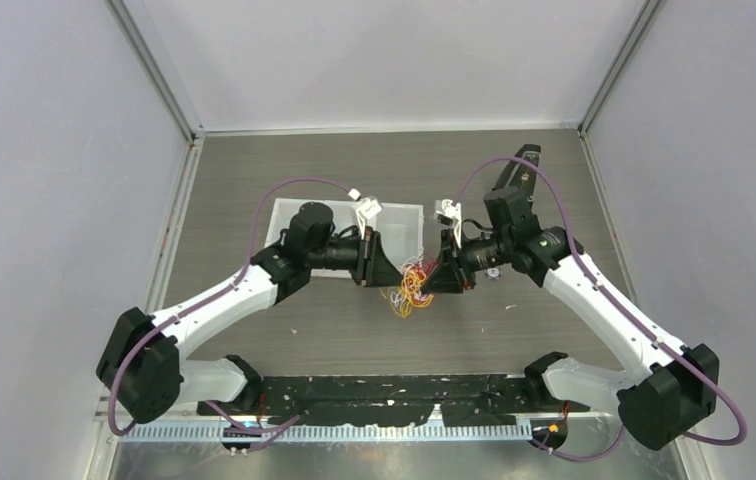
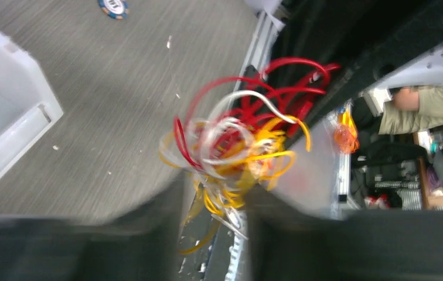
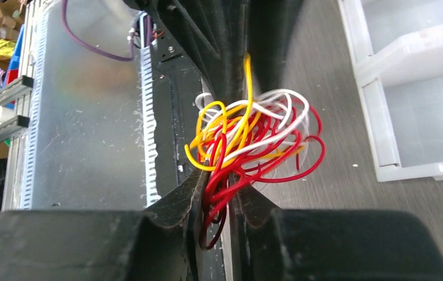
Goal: Untangle the cables
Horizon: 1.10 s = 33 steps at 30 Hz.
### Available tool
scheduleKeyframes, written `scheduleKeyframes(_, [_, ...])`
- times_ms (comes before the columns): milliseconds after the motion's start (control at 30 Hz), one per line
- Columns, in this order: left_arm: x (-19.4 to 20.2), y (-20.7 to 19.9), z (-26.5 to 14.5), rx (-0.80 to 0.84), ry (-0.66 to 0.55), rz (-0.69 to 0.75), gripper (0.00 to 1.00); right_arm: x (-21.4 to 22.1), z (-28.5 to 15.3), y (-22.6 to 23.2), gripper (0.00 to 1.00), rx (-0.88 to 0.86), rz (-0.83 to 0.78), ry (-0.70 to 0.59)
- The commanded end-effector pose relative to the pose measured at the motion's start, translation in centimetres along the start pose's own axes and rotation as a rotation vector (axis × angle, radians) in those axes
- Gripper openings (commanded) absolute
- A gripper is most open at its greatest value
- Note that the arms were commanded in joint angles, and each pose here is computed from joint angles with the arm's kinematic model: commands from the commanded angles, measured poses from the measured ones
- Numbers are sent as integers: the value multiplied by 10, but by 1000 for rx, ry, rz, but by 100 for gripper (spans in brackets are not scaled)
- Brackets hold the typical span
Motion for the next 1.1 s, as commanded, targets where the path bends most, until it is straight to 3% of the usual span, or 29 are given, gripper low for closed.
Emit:
scheduleKeyframes(0, [-15, -21, 3, 166, -78, 54, 2, -9, -1, 0, 28, 6, -75, -14])
scheduleKeyframes(133, [-2, -18, -9, 183, -70, 115, 0, -8, -14, -1, 48, -10, 21, -36])
scheduleKeyframes(233, [7, -16, -19, 147, -76, 201, 0, -6, -29, -8, 52, 8, 107, -74])
scheduleKeyframes(267, [10, -14, -20, 137, -81, 209, 0, -6, -32, -11, 49, 15, 122, -82])
scheduleKeyframes(333, [11, -13, -20, 132, -74, 219, 0, -9, -32, -14, 30, 6, 121, -106])
scheduleKeyframes(367, [11, -12, -19, 130, -72, 215, 0, -9, -31, -15, 14, 3, 149, -112])
scheduleKeyframes(467, [7, -14, -20, 128, -85, 214, 0, -8, -30, -21, 6, 48, 151, -110])
scheduleKeyframes(533, [7, -14, -21, 129, -89, 215, 0, -3, -30, -24, 18, 77, 163, -85])
scheduleKeyframes(567, [7, -14, -21, 130, -89, 216, 0, 0, -28, -25, 40, 75, 163, -77])
scheduleKeyframes(633, [6, -16, -21, 147, -90, 218, 0, 6, -23, -26, 66, 73, 171, -64])
scheduleKeyframes(700, [4, -20, -22, 170, -92, 220, 0, 14, -14, -29, 78, 68, 157, -51])
scheduleKeyframes(967, [-7, -33, -25, 194, -126, 225, 0, 37, 45, -33, 82, -52, 151, -25])
scheduleKeyframes(1067, [-11, -37, -27, 201, -141, 227, 0, 39, 63, -39, 81, -58, 225, -22])
Point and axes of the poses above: each gripper's point midway between its finger pads, its own z axis out along the fingers, its own y axis along the line the jaws close on, x = y × z, the point moved 10 cm from there along -z, back along the fingers, and after that the axes turned 4 degrees about -z, right-handed, at the moved point
